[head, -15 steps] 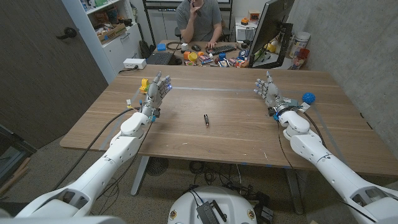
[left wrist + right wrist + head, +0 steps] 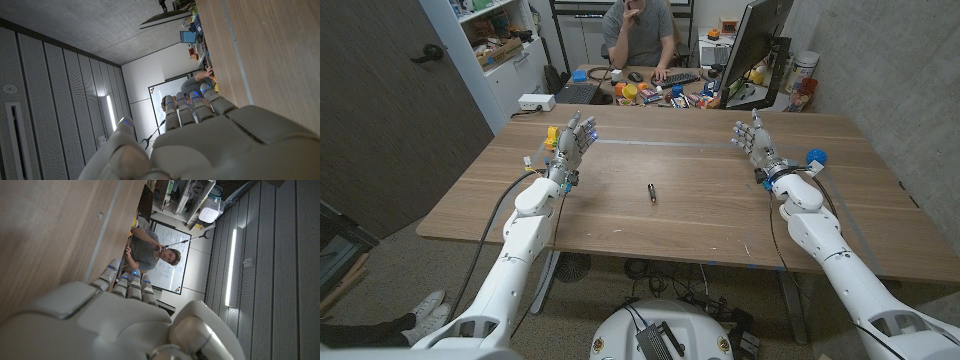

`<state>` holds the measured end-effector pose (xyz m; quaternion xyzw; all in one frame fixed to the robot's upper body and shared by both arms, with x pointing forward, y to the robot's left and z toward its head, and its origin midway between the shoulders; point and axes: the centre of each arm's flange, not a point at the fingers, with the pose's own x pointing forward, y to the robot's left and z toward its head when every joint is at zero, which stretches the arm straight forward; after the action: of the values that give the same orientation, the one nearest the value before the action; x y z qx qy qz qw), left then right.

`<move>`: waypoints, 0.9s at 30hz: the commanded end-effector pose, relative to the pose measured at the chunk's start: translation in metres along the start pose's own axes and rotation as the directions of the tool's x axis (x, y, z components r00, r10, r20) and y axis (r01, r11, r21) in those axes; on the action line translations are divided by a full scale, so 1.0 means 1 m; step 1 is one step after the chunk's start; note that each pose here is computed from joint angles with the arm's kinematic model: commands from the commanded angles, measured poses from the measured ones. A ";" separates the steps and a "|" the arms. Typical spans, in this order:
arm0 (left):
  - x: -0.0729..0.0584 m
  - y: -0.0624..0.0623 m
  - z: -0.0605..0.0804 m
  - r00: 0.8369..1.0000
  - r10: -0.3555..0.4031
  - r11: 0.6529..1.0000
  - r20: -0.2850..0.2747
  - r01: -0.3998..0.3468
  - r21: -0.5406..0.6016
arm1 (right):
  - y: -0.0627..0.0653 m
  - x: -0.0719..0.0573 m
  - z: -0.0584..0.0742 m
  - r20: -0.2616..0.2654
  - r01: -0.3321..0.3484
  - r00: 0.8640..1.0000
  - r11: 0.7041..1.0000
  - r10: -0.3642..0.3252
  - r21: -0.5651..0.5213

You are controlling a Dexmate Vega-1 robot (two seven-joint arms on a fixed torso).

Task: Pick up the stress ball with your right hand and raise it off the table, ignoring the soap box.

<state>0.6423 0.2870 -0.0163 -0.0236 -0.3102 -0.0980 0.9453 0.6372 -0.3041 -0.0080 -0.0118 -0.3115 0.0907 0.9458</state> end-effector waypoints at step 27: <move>-0.005 -0.004 -0.015 0.999 -0.015 1.000 -0.033 0.015 -0.010 | -0.088 -0.038 0.092 0.069 0.230 0.967 0.721 -0.245 -0.654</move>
<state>0.6447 0.2865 -0.0286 -0.0253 -0.2990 -0.1029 0.9484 0.5811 -0.3794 0.0302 -0.2003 -0.3185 -0.0487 0.9252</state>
